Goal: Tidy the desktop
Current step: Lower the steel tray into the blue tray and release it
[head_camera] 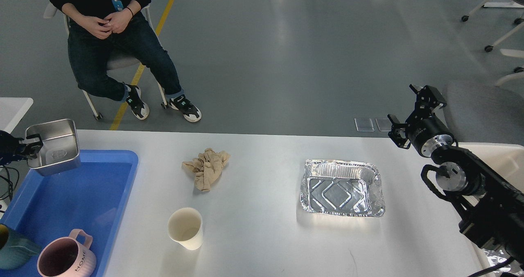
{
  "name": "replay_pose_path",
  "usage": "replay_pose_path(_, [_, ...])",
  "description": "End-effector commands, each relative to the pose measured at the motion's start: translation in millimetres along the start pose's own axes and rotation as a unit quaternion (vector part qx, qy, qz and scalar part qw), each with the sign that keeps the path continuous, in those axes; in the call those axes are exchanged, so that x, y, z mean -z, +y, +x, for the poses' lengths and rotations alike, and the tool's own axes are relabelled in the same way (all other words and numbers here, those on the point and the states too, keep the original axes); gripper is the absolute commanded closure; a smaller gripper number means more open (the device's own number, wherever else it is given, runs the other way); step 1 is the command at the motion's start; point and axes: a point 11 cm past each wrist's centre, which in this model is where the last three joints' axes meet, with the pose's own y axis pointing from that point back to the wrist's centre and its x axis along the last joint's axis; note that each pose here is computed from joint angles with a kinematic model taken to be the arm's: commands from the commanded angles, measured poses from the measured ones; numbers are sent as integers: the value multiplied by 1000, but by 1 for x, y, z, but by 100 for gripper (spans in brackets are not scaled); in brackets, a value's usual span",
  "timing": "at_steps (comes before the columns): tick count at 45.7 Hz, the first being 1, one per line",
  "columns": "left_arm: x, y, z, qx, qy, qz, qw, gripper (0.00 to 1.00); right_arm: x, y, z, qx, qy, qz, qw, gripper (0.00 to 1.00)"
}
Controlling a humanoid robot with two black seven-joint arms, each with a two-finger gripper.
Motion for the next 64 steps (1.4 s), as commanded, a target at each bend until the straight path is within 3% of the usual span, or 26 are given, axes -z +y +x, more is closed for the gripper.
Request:
replay_pose_path(1, [-12, -14, -7, -4, 5, -5, 1000, 100, 0, 0, 1, -1, 0, 0, 1000, 0])
replay_pose_path(11, [-22, -34, -22, -5, 9, -4, 1000, 100, -3, 2, 3, -3, 0, -3, 1000, 0])
replay_pose_path(25, [-2, -58, -55, 2, 4, 23, 1000, 100, -3, 2, 3, -3, 0, -3, 1000, 0])
replay_pose_path(57, [-4, -79, -78, 4, 8, 25, 1000, 100, -3, 4, 3, -5, 1, -3, 1000, 0])
replay_pose_path(64, [0, -79, -80, 5, 8, 29, 1000, 82, -3, 4, 3, -5, 1, -3, 1000, 0])
